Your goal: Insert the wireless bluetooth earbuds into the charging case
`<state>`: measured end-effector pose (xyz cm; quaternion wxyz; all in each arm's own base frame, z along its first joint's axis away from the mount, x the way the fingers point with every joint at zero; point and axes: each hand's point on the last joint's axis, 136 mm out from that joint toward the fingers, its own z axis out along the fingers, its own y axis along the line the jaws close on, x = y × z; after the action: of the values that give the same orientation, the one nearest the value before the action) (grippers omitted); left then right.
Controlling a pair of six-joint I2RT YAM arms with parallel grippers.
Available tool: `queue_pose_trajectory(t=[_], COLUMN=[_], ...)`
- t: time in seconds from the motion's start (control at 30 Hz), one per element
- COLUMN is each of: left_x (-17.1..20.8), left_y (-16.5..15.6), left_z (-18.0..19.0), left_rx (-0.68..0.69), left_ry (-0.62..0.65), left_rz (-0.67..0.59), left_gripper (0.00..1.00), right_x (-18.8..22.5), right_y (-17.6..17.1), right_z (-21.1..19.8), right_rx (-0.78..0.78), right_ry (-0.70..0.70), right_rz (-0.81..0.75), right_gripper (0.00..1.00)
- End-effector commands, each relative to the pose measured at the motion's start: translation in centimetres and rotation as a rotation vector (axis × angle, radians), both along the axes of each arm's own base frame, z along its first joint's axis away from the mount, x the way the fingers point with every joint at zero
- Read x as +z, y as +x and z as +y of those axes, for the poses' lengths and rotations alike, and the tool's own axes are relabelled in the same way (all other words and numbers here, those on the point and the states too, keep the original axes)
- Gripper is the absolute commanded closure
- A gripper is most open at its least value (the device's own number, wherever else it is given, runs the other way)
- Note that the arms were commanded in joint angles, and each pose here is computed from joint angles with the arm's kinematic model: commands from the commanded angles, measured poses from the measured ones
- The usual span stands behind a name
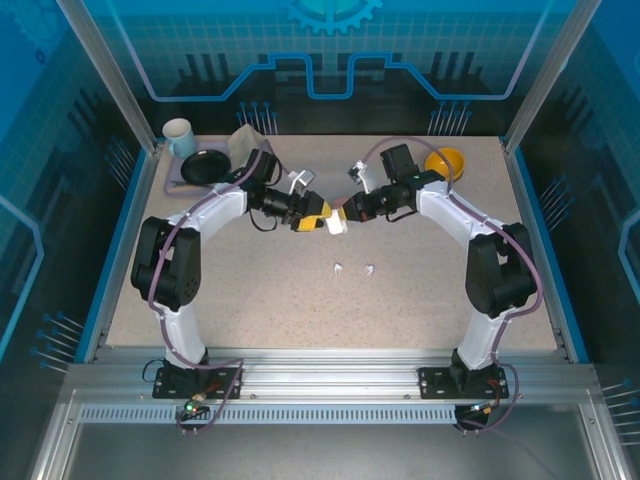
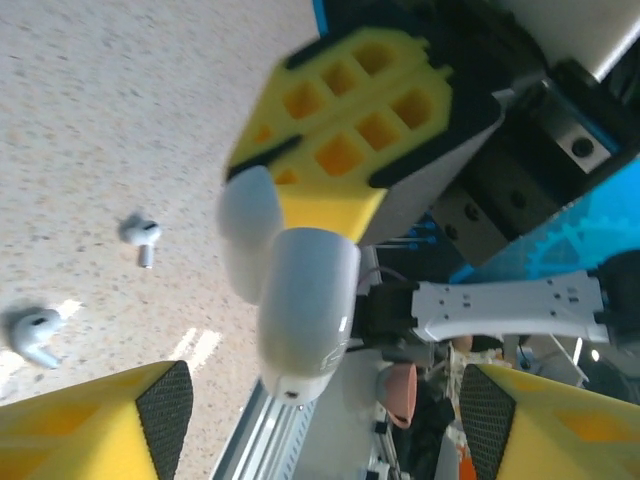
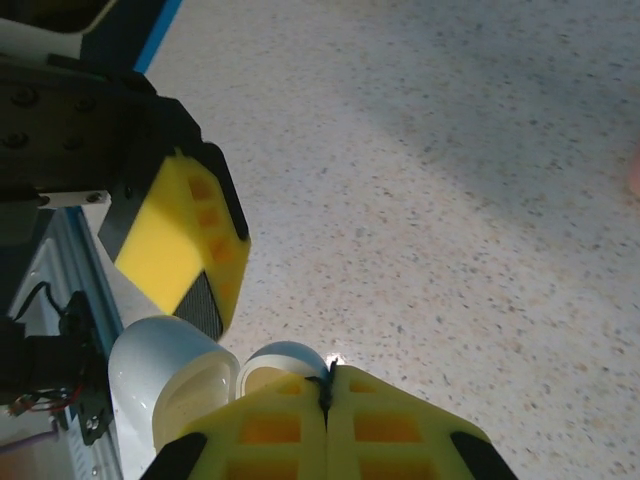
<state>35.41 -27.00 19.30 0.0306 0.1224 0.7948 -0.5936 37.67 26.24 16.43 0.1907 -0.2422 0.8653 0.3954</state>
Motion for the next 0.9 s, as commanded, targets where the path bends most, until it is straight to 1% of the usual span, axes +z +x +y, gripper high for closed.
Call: queue_pose_trajectory(t=[0.0,0.13,0.23,0.4,0.7,0.8,0.87], left_x=[1.3,1.3,1.0,0.5,-0.1,-0.4,-0.5], left_y=[-1.4,-1.8,-1.8,-1.4,-0.9,-0.8,-0.7], left_z=[-0.7,-1.1,-1.3,-1.4,-1.6,-1.7,-1.7], left_rx=[-0.090,-0.123,-0.131,-0.125,-0.127,-0.129,-0.129], left_ry=[-0.069,-0.087,-0.084,-0.072,-0.069,-0.069,-0.070], left_rz=[0.005,0.027,0.033,0.040,0.052,0.057,0.059], left_gripper=[0.30,0.39,0.42,0.42,0.48,0.52,0.57], right_x=[0.5,0.5,0.5,0.6,1.0,1.1,1.2], right_y=[-0.3,-0.5,-0.5,-0.6,-0.8,-0.7,-0.8], right_z=[0.1,0.4,0.5,0.8,1.3,1.4,1.4], right_rx=[0.052,0.061,0.061,0.066,0.078,0.081,0.081], right_ry=[0.050,0.054,0.057,0.054,0.048,0.041,0.038], right_rz=[0.019,0.021,0.024,0.016,0.006,0.003,0.002], right_gripper=[1.00,1.00,1.00,1.00,1.00,1.00,1.00])
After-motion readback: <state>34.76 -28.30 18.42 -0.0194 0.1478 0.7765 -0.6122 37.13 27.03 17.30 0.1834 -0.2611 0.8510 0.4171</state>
